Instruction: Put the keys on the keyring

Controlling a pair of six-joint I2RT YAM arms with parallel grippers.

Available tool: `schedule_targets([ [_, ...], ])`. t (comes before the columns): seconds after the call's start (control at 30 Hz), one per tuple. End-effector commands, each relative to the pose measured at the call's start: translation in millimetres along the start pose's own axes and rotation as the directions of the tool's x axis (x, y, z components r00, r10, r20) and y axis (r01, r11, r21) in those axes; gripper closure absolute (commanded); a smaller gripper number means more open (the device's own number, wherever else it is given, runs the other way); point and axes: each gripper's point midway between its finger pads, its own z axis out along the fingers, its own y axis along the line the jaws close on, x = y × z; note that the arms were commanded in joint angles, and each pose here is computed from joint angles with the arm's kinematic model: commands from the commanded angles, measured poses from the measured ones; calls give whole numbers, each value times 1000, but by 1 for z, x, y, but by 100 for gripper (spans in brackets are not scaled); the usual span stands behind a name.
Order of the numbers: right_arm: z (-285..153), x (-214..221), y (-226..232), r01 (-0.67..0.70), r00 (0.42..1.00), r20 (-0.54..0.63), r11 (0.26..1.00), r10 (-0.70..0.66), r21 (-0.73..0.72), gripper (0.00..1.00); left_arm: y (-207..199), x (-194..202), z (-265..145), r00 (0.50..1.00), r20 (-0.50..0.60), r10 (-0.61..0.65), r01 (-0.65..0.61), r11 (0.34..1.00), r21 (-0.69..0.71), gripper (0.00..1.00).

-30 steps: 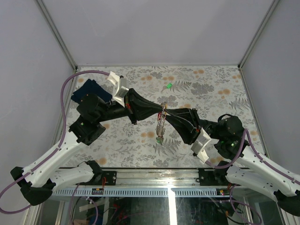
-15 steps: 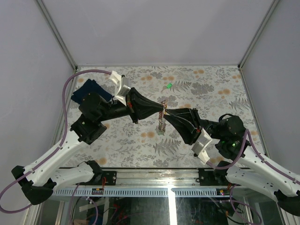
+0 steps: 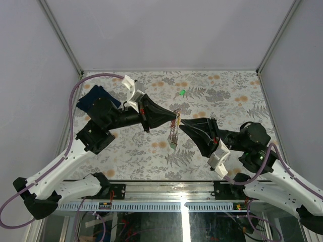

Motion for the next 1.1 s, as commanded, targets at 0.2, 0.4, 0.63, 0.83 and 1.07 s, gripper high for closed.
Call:
schedule_targets([
  [0.2,-13,-5,-12,57,993,-98,993,-67,-106,69,12,-17,3,999,-37,-1,-1,999,-50,100],
  [0.4,-14,4,-3,59,985,-147,977,-90,-205,68,21,-11,8,994,-93,-58,52,996,-75,100],
  [0.63,-12,15,6,59,978,-175,958,-111,-281,68,22,-10,10,991,-110,-79,71,995,-69,100],
  [0.83,-10,17,4,67,976,-180,954,-123,-293,67,25,-4,12,986,-135,-102,93,993,-74,100],
  [1.07,-12,22,2,76,967,-208,948,-146,-309,64,27,2,14,979,-167,-120,109,991,-74,100],
])
